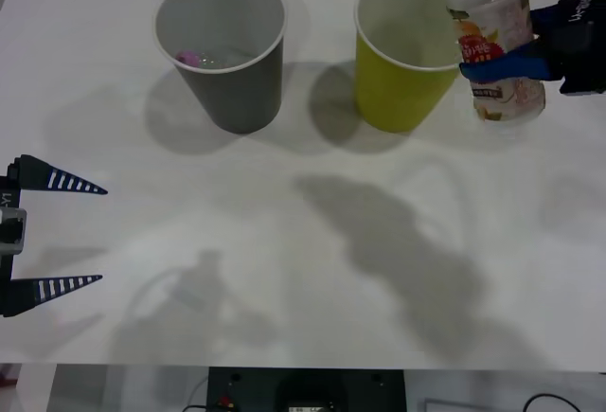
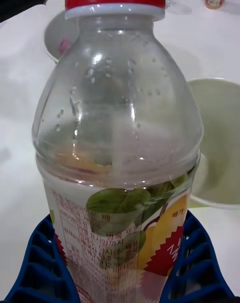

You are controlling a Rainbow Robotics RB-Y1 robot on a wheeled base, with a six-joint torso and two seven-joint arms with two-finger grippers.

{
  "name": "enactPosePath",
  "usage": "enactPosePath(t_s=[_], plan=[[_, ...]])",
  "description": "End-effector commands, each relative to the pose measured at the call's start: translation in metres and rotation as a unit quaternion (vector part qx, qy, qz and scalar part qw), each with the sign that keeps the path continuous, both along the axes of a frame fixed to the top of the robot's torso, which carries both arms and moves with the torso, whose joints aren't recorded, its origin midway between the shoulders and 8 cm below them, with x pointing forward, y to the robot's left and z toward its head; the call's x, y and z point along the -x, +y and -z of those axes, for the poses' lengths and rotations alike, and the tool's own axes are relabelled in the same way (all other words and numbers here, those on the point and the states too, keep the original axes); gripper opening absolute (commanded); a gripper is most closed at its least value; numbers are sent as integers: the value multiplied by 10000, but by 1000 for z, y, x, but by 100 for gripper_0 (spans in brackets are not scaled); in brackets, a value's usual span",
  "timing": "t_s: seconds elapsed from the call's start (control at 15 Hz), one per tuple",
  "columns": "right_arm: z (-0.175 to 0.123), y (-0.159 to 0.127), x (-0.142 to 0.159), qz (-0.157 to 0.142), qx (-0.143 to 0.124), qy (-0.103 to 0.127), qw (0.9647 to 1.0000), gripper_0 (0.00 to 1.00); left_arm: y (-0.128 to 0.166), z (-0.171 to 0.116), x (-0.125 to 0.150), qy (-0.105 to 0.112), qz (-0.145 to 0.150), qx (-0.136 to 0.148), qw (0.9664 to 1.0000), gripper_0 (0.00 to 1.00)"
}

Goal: Put the can into the green bin and the plastic bottle into the gray bin

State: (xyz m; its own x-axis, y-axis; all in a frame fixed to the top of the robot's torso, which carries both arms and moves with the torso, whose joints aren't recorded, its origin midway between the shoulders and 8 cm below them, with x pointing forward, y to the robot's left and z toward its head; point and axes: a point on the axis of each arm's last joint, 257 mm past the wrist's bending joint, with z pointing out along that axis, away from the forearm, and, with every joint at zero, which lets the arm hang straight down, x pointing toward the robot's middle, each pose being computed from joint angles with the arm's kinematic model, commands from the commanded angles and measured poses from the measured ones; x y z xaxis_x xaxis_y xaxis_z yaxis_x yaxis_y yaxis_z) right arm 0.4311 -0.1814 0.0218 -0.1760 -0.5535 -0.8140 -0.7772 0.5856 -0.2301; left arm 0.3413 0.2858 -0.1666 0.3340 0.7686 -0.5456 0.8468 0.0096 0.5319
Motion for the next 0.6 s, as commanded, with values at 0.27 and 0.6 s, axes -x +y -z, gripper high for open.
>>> enactPosePath(t_s=[0.27,0.6], plan=[[-24,56,-17,-514,327,-257,9978,0,0,0,0,0,0,0,10000,100],[-43,102,-55,-580,451,-431,9964,0,0,0,0,0,0,0,10000,100]])
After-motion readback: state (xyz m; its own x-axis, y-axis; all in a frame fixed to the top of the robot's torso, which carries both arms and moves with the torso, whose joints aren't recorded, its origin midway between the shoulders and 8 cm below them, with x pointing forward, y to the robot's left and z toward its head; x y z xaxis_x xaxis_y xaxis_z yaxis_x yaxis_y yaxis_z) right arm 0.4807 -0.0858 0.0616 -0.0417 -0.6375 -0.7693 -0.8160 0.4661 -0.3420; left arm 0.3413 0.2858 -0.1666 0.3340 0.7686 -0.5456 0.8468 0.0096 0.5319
